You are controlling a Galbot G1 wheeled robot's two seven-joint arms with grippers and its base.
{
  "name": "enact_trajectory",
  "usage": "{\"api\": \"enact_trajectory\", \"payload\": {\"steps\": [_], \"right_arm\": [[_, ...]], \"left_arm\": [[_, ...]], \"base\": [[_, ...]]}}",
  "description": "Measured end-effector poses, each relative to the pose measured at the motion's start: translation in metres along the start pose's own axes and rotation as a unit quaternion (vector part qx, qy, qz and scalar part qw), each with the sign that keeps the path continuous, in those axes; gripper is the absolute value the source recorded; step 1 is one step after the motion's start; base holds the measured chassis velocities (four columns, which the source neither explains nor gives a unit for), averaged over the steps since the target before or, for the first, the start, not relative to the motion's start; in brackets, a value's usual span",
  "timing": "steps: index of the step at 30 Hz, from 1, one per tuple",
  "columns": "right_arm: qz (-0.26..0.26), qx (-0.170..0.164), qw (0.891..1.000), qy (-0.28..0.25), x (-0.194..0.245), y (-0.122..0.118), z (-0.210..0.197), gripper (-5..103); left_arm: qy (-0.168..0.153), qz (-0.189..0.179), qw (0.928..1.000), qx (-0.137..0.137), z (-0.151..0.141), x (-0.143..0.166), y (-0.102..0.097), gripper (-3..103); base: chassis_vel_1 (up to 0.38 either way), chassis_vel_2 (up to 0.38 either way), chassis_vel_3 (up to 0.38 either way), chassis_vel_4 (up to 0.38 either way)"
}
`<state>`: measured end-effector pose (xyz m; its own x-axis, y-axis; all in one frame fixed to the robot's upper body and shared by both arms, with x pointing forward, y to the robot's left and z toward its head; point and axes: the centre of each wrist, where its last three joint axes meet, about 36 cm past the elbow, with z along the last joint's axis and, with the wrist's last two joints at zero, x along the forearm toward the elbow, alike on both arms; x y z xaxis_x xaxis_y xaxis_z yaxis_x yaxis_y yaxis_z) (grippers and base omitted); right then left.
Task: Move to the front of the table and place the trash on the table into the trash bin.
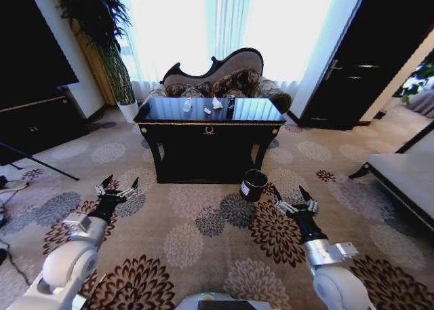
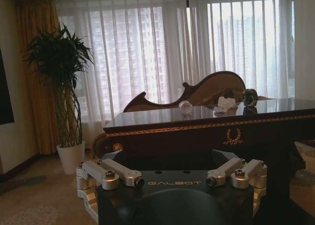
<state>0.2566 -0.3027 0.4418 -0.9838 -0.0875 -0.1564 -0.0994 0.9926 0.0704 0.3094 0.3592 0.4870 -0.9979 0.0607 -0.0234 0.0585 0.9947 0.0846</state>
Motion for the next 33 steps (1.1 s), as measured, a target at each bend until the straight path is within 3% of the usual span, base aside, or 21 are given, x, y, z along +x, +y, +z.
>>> {"api": "enact_trajectory", "payload": {"steps": [22,33], "right_arm": [[-0.023,-0.017,1.0,0.001,-0.005,0.015,0.006,100],[-0.019,-0.018,1.0,0.002,-0.002,0.018,0.008,100]], "left_arm": [[0.007,-0.003,1.0,0.002,0.004,-0.003,0.002,99],[0.011,0.001,0.9999,0.0,0.006,-0.005,0.002,99]], "base": [[0.0,0.0,0.0,0.0],[-0.163,0.144,0.149,-0.156]]}}
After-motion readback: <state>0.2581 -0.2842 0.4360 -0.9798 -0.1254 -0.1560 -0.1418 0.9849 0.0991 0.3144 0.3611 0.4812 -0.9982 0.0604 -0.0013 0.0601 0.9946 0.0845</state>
